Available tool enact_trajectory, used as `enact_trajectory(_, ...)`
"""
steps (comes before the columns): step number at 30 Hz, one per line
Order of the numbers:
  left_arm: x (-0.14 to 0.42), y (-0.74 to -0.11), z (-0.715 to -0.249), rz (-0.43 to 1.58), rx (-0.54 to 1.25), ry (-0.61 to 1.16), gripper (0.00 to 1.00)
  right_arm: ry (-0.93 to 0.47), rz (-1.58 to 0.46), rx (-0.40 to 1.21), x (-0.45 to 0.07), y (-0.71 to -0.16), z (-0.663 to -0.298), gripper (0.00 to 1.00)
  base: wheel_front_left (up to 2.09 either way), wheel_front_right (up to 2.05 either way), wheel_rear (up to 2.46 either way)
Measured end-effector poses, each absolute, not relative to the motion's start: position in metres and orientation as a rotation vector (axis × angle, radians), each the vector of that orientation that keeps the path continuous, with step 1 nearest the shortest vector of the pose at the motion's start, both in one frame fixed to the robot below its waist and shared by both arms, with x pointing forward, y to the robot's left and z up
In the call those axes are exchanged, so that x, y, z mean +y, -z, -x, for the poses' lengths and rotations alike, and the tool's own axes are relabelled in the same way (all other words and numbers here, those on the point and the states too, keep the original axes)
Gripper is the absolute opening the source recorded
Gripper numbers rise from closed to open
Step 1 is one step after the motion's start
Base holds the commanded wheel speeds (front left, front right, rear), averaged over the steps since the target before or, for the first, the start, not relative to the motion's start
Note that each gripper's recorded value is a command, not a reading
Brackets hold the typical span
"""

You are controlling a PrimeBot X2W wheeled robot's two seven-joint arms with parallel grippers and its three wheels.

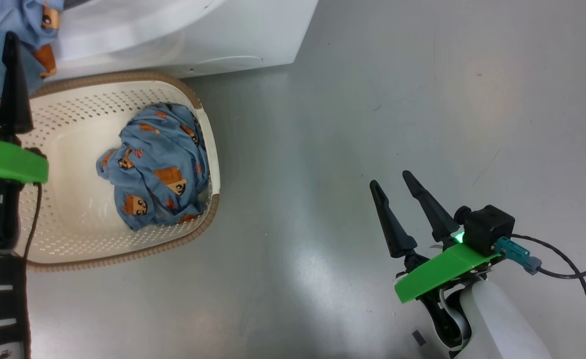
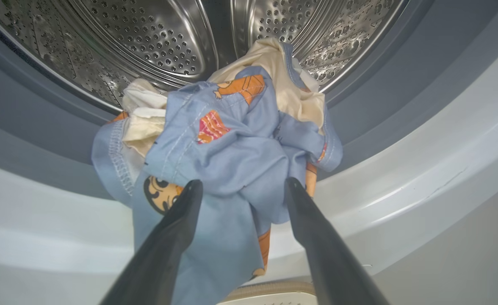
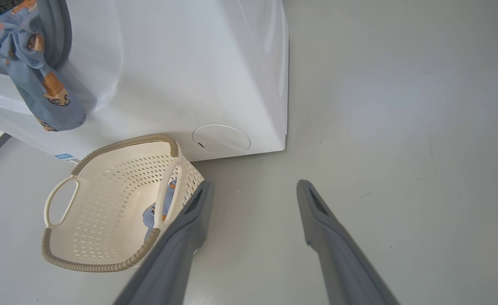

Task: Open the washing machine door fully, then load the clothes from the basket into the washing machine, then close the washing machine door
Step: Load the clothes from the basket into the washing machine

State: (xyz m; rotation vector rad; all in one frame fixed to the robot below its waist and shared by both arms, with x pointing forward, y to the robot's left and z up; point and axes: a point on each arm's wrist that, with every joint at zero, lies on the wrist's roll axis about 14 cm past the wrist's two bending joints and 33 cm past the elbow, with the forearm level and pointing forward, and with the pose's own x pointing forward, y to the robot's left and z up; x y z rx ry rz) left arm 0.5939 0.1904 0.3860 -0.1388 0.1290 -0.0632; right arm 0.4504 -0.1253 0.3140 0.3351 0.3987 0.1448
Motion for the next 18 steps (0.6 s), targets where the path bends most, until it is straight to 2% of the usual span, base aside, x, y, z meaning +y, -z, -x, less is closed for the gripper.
enact_trajectory(13, 0.203, -0.349, -0.590, 0.159, 0.283, -0.017, 1.00, -0.144, -0.345, 0.417, -0.124, -0.308, -0.448, 1.00, 0.00, 0.00, 0.00)
enact_trajectory(18, 0.207, -0.346, -0.598, 0.202, 0.285, -0.045, 1.00, -0.138, -0.350, 0.428, -0.125, -0.304, -0.446, 1.00, 0.00, 0.00, 0.00)
